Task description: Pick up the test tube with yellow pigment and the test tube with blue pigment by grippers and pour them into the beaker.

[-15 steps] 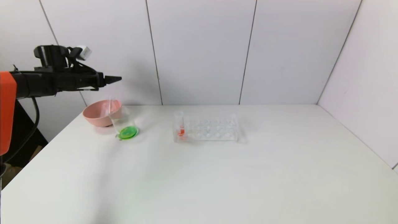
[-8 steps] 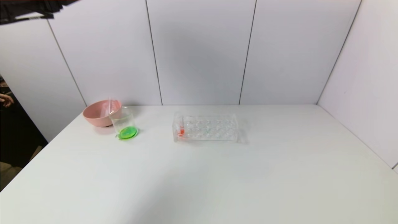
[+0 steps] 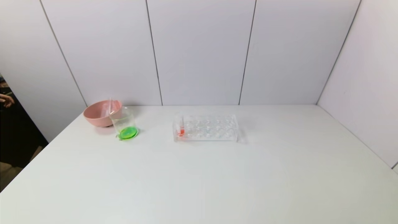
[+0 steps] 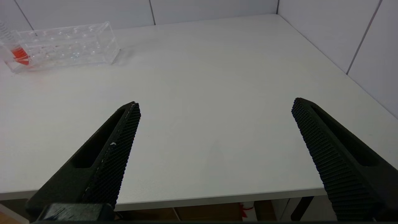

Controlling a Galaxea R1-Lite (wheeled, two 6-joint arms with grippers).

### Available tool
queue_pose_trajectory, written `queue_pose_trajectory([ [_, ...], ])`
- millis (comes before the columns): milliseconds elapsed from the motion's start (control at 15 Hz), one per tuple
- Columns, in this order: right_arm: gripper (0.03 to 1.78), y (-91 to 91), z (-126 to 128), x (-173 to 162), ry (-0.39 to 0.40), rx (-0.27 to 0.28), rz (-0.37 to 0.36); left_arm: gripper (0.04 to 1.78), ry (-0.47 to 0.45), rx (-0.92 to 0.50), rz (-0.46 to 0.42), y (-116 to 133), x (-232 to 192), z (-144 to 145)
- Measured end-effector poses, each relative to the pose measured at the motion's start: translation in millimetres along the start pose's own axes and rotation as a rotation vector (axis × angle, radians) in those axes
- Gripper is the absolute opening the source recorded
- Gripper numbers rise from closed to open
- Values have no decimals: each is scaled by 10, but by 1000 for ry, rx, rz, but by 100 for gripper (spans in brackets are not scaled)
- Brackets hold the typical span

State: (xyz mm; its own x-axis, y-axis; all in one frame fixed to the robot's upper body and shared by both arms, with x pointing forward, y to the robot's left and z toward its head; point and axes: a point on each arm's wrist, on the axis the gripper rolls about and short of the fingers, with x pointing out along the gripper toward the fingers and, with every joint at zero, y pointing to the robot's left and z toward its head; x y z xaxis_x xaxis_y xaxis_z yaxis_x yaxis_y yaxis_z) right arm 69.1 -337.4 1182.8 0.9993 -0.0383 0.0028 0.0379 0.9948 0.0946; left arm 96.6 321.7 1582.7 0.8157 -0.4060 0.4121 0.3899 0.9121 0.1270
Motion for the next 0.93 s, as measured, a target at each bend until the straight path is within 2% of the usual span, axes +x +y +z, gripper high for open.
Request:
queue_pose_trajectory([
  [133, 177, 0, 0, 0, 0, 0, 0, 178, 41, -12, 12, -445, -669, -37],
  [267, 177, 0, 0, 0, 0, 0, 0, 178, 167, -19, 39, -668, -1142, -377],
  [467, 177, 0, 0, 0, 0, 0, 0, 178, 394, 21, 48, -635, -1640, -994],
  [600, 177, 0, 0, 0, 0, 0, 0, 178, 514, 97, 133, -578, -1806, -1345],
  [667, 177, 0, 0, 0, 0, 0, 0, 178, 520, 136, 193, -583, -1839, -1425],
  [800, 177, 0, 0, 0, 0, 0, 0, 178, 466, 177, 293, -640, -1834, -1527],
  [933, 177, 0, 0, 0, 0, 0, 0, 178, 475, 179, 308, -635, -1862, -1827],
])
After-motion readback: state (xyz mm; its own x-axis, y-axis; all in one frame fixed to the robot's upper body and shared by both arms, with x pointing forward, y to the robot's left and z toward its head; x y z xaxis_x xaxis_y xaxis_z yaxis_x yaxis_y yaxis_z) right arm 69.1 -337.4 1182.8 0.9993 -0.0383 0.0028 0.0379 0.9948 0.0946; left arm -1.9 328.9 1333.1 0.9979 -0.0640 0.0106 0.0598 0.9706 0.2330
